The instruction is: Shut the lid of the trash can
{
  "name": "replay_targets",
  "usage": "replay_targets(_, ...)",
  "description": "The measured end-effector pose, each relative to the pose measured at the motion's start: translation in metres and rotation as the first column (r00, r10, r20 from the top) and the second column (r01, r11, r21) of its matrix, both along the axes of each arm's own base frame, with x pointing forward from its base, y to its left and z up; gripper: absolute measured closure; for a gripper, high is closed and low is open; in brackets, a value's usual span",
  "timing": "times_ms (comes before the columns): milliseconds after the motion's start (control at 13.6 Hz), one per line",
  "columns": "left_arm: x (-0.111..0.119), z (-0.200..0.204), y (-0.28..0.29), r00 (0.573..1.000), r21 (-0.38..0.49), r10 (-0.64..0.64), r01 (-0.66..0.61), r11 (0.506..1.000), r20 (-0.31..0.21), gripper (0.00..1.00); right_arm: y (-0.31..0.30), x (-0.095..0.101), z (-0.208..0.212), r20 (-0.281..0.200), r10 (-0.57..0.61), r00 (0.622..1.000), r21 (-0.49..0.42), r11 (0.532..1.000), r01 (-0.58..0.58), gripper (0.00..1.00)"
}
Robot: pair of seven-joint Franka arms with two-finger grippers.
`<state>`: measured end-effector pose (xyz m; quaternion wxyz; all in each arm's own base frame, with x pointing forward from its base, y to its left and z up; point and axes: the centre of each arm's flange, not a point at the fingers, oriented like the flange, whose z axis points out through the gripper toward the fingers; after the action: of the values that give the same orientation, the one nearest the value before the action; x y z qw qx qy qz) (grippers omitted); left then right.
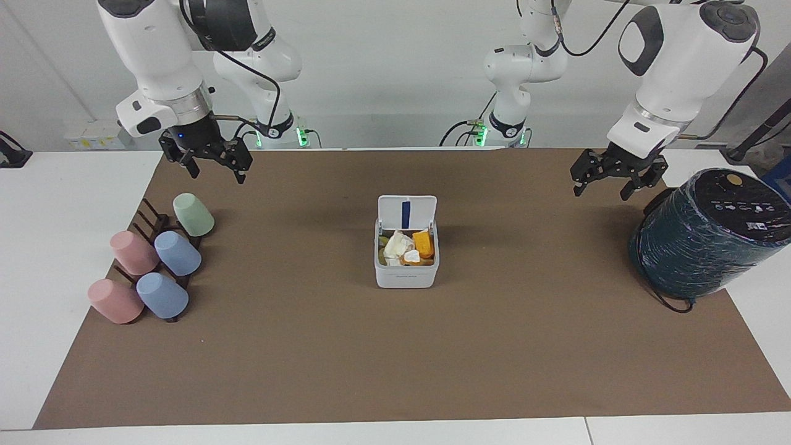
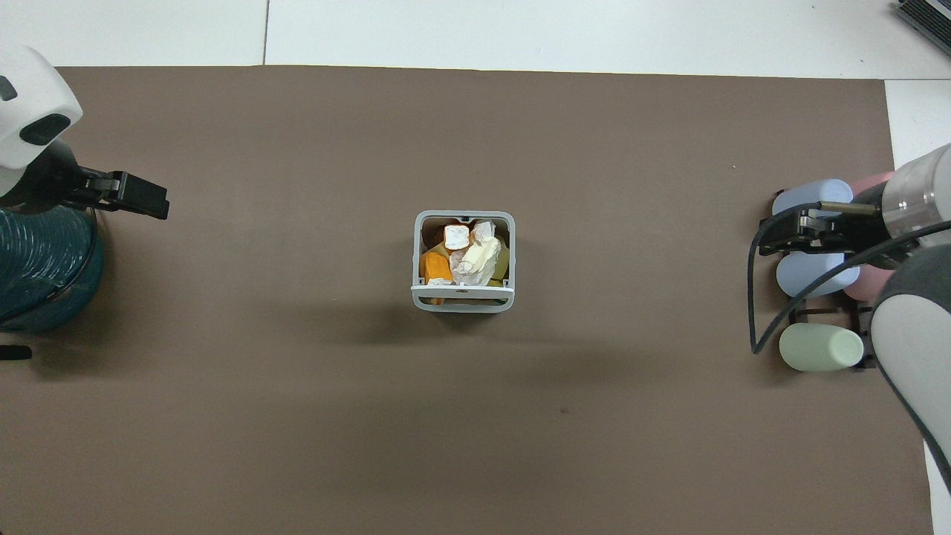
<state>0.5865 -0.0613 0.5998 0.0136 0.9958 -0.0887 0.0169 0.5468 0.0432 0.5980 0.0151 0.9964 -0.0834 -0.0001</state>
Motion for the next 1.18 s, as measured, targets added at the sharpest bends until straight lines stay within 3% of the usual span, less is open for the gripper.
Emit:
replay_targets(588, -0.005, -0.003, -0.024, 0.999, 0.001, -0.04, 0.04, 0.999, -0.013, 0.0, 0.0, 0.0, 0.0, 0.0, 0.0, 1.0, 0.0, 1.0, 0.0, 0.0)
replay_targets(735, -0.019, -0.009, -0.07, 0.998, 0.005, -0.054, 0.054, 0.999, -0.044, 0.0, 0.0, 0.0, 0.0, 0.0, 0.0, 1.0, 0.0, 1.0, 0.0, 0.0)
replay_targets(956, -0.067, -0.024, -0.162, 0.996, 0.028, -0.017, 0.019, 0.999, -0.085, 0.01, 0.0, 0.0, 0.0, 0.0, 0.0, 1.0, 0.0, 1.0, 0.0, 0.0)
replay_targets(1029, -0.084, -0.028, -0.184, 0.996, 0.038, -0.005, 0.008, 0.999, -0.094, 0.08, 0.0, 0.0, 0.0, 0.0, 0.0, 1.0, 0.0, 1.0, 0.0, 0.0)
replay_targets(1176, -0.112, -0.036, -0.214, 0.995, 0.05, 0.017, -0.012, 0.999, -0.103, 0.35, 0.0, 0.0, 0.0, 0.0, 0.0, 1.0, 0.0, 1.0, 0.0, 0.0)
